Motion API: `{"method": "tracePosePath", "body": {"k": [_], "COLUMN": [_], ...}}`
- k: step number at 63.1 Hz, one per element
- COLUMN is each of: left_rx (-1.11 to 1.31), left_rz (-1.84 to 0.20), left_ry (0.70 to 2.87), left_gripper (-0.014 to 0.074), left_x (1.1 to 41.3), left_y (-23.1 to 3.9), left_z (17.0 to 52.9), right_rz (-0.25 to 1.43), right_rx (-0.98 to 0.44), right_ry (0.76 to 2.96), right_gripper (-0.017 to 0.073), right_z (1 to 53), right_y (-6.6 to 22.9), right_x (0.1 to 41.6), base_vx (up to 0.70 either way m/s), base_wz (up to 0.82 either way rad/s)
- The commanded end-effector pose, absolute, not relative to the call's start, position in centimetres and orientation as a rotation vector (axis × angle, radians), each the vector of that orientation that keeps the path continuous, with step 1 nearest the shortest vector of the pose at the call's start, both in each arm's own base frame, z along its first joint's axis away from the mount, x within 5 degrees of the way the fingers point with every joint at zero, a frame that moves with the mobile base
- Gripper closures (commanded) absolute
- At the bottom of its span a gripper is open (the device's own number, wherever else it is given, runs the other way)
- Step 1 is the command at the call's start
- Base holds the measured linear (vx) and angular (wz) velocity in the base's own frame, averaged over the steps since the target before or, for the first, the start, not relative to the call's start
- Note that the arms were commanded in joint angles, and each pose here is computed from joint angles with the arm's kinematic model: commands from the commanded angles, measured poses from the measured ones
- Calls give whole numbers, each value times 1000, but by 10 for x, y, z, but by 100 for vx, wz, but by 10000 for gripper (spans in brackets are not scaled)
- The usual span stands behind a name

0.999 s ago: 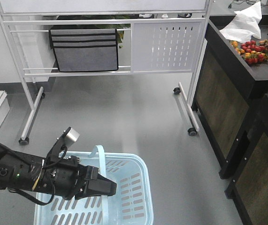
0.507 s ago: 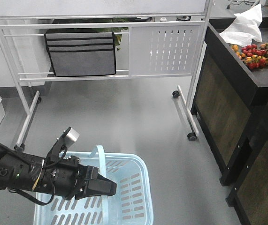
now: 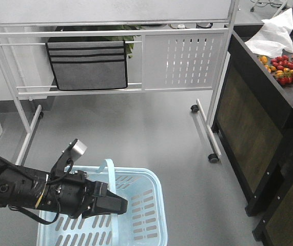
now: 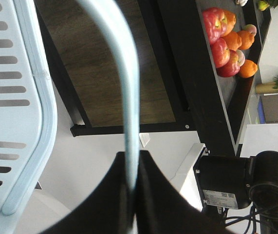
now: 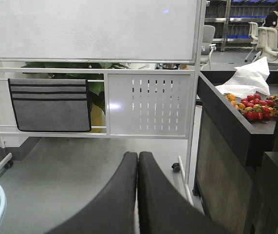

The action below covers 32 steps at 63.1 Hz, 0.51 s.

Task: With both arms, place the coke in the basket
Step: 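Drive the base across the floor holding the basket in the left gripper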

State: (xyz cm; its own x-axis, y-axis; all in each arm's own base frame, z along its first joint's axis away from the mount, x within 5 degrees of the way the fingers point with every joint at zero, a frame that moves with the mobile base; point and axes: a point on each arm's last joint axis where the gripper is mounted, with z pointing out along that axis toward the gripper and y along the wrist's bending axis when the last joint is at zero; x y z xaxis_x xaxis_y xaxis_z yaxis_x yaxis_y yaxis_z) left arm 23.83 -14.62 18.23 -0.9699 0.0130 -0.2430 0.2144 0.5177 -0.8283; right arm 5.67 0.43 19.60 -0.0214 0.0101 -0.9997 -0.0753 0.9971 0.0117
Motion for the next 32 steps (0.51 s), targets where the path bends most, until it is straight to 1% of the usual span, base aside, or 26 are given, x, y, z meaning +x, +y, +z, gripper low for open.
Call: {"method": "tracePosePath", "body": {"k": [1, 32], "left_rx": [202, 202], "left_rz": [-1523, -1523], "left_ry": [2445, 2445], "left_gripper": [598, 598], "left_x": [238, 238], "left_y": [-151, -151], "left_z": [204, 204], "right_rz": [65, 65], "right_rx": [-50, -50], "right_ry": [1523, 1523], "right_gripper": [569, 569], "right_z": [197, 197], "right_y": [4, 4], "right_x": [56, 56], "base_vx": [15, 13], "base_wz": [1, 1]}}
